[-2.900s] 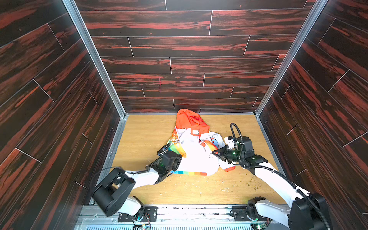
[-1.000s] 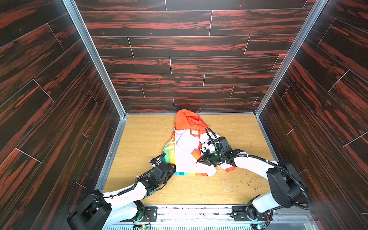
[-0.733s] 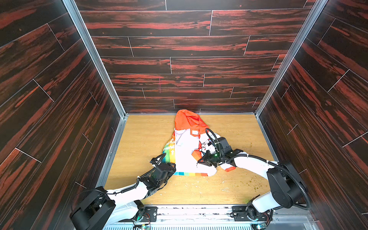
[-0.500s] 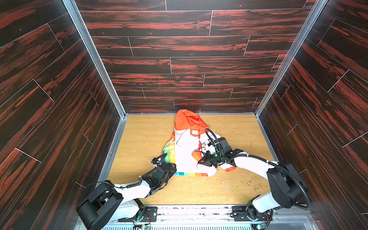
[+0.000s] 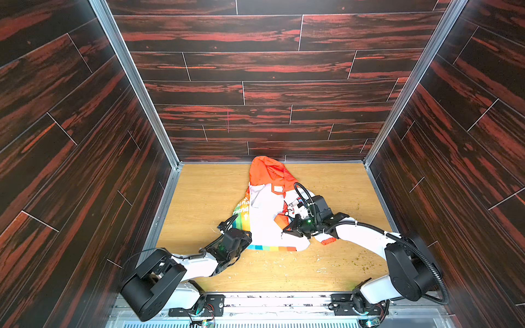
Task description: Zip up the jacket
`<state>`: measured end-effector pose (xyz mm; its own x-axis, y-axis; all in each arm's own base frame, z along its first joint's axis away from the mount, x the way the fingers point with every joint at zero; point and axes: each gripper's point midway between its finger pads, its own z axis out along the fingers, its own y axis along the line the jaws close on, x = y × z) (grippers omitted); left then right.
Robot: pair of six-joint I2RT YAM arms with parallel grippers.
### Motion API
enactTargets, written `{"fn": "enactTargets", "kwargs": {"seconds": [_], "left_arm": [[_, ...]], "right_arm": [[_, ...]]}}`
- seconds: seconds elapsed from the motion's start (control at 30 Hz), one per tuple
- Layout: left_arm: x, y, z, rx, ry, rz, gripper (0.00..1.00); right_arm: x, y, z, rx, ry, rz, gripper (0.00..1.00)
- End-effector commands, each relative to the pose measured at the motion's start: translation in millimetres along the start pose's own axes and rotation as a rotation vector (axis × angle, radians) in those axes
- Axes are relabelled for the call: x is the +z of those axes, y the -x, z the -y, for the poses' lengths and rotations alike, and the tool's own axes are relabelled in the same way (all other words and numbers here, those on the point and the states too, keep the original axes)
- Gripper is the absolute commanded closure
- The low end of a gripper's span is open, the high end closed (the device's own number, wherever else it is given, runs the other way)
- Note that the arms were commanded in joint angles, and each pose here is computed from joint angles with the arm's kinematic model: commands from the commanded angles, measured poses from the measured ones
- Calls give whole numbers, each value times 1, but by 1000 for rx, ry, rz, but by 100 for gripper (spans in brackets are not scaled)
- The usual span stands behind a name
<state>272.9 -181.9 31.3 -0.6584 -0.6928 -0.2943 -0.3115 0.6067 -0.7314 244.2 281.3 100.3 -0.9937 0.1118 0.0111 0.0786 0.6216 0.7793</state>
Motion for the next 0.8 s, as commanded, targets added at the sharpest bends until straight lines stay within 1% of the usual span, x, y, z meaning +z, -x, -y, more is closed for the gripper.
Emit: {"fn": "enactTargets", "kwargs": {"seconds": [0.0, 0.2, 0.37, 0.47, 0.77], "left_arm": [[6, -1, 16, 24, -37, -32, 54], [9, 2, 18, 17, -36, -36, 56], [9, 4, 14, 8, -17, -36, 68], [8, 5, 11, 1, -9, -34, 72], [10, 5, 10, -11, -12, -54, 90]], "right_arm": [[-7, -3, -6, -5, 16, 21, 100], [-8, -4, -5, 3, 17, 25, 100], [-8, -3, -6, 5, 20, 29, 100], [-8, -3, -6, 9, 22, 30, 100], [-8, -3, -4, 10, 19, 38, 100]]}}
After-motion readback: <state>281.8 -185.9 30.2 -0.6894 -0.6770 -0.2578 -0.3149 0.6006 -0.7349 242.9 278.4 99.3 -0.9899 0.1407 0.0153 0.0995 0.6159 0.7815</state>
